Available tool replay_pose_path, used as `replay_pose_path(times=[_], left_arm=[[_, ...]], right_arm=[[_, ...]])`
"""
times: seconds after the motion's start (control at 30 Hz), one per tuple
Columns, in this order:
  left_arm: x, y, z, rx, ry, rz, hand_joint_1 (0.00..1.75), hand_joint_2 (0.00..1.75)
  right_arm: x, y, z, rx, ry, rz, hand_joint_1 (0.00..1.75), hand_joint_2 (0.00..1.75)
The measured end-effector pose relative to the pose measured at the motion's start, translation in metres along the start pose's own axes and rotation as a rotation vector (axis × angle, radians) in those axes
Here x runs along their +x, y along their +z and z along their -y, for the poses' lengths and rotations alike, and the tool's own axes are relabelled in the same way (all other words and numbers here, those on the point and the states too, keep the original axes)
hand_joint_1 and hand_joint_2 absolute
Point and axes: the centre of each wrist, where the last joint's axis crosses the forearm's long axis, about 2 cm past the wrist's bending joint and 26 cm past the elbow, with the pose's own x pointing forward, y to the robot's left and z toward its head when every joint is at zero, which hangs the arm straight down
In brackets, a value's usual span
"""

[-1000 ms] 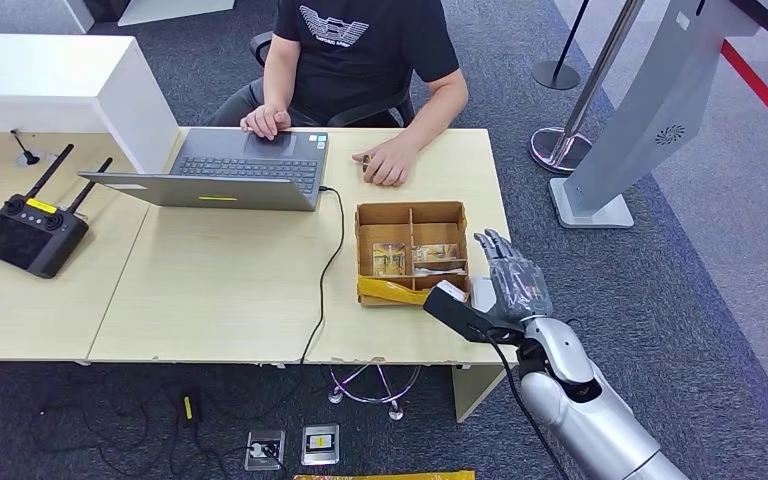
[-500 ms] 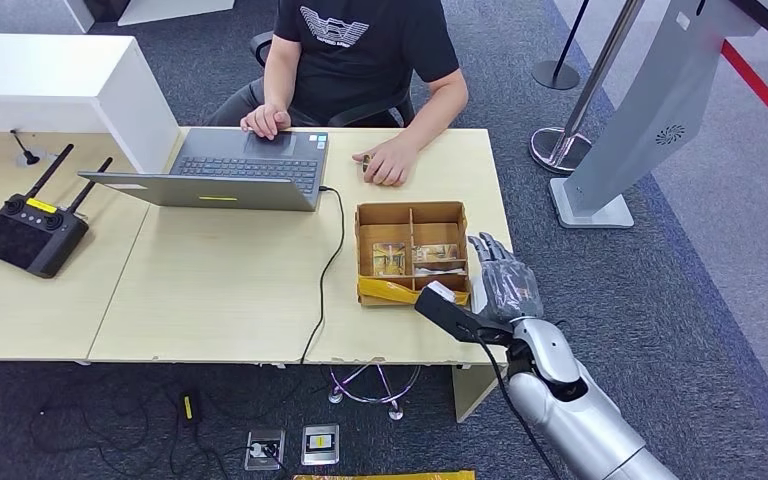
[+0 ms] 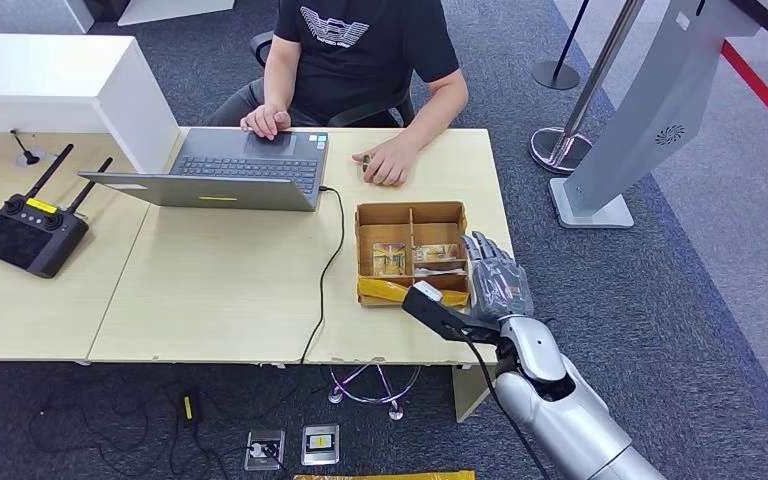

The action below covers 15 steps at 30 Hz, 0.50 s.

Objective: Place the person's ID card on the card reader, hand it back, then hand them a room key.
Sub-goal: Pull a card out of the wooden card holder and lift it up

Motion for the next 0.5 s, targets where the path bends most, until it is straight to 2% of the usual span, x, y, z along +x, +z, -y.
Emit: replay_pose_path(times=[0.5], left_arm=[[-0.001, 0.0, 0.0, 0.01, 0.001, 0.003, 0.0, 0.0]], right_arm=[[0.017, -0.01, 0.005, -0.022, 0.04, 0.044, 0.0, 1.75]])
